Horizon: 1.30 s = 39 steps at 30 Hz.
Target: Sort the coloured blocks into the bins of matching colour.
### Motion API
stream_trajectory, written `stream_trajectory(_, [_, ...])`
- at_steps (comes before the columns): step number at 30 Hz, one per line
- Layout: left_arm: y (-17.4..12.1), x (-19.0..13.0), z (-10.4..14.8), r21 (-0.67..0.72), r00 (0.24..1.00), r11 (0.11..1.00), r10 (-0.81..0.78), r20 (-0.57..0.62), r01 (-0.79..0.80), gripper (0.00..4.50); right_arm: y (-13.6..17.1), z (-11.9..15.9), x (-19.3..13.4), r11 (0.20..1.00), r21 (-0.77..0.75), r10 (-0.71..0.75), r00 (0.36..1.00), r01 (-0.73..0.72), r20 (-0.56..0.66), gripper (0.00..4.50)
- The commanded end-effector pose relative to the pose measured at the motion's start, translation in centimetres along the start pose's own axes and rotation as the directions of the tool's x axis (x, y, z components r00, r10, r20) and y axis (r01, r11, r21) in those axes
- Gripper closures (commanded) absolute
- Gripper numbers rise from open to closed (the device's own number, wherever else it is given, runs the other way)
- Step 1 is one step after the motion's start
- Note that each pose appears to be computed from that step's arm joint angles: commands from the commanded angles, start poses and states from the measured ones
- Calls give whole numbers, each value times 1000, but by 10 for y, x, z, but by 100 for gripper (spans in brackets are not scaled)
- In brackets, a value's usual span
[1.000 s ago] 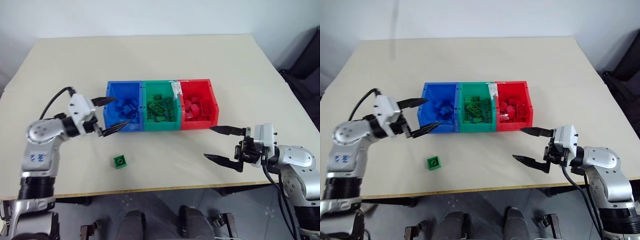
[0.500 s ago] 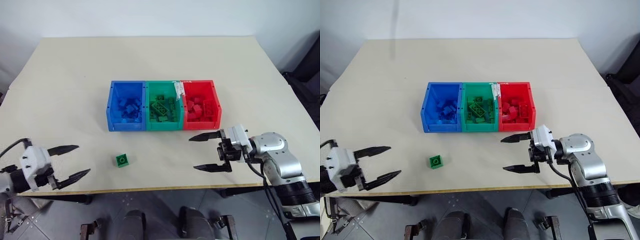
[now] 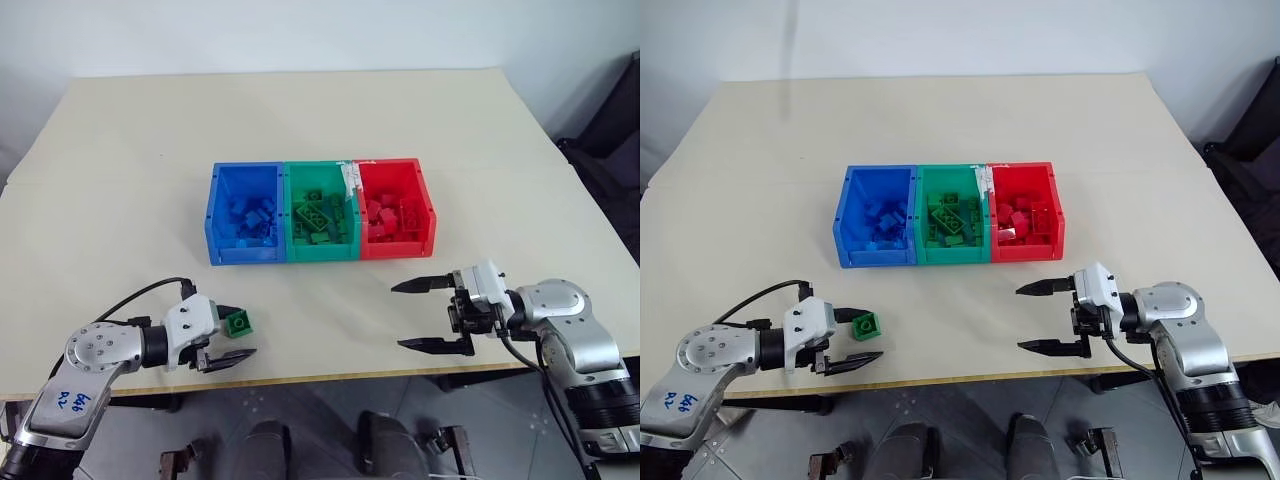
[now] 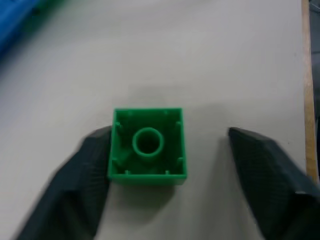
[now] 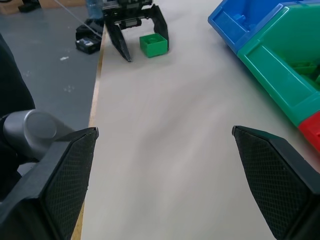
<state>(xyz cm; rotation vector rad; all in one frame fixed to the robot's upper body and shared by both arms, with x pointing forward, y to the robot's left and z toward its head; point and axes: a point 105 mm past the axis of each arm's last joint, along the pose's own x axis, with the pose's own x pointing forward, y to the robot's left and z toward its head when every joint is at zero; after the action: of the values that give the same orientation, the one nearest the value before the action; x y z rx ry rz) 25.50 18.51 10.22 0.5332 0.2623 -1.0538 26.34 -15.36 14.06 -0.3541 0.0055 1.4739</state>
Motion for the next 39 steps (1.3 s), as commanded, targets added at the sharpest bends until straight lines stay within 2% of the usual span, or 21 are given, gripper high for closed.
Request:
stream_trajectory(1, [4, -3, 1, 16, 1000, 1000, 2, -6, -2, 227, 1, 10, -7, 999, -38, -28, 1000, 28, 3, 0])
stream_trajectory(3, [3, -3, 0, 29, 1000, 999, -14, -20, 15, 293, 2, 11, -8, 999, -36, -40, 999, 40, 4, 0])
stream_trajectory(4, [3, -3, 0, 31, 1000, 999, -19, -19, 20, 301, 3, 11, -8, 998, -35, -46, 999, 46, 4, 0])
stream_trajectory(7, [9, 2, 21, 75, 997, 997, -21, 73, 15, 301, 2, 12, -10, 996, -32, -82, 997, 82, 4, 0])
stream_trajectory(11, [29, 12, 75, 59, 957, 997, 26, 289, -44, 301, -1, 19, -18, 979, -10, -205, 977, 205, 52, 0])
stream_trajectory(15, [59, 35, 129, 94, 897, 987, 74, 436, -128, 301, -11, 36, -30, 882, 20, -464, 861, 471, 207, 0])
stream_trajectory(20, [92, 76, 162, 63, 863, 984, 114, 492, -166, 301, -7, 34, -40, 765, 51, -632, 735, 642, 247, 0])
stream_trajectory(21, [100, 85, 162, 60, 872, 983, 126, 473, -174, 301, -5, 32, -40, 755, 55, -645, 725, 654, 242, 0])
stream_trajectory(22, [105, 91, 161, 60, 879, 982, 134, 458, -181, 226, -3, 32, -40, 750, 57, -651, 720, 659, 239, 0])
stream_trajectory(27, [114, 93, 172, 76, 844, 977, 133, 520, -201, 72, -2, 36, -41, 740, 42, -660, 712, 671, 240, 0])
stream_trajectory(29, [111, 87, 167, 104, 849, 975, 114, 516, -194, 11, -2, 37, -40, 754, 33, -644, 727, 656, 238, 0])
stream_trajectory(31, [108, 83, 163, 117, 851, 975, 104, 515, -190, 4, -2, 38, -39, 762, 28, -634, 736, 647, 236, 0])
stream_trajectory(34, [102, 44, 127, 111, 869, 975, 118, 480, -193, 4, -4, 33, -34, 830, -7, -547, 816, 558, 186, 0])
stream_trajectory(39, [73, -24, 88, 108, 884, 983, 85, 460, -151, 4, -6, 18, -32, 922, -31, -383, 920, 386, 86, 0])
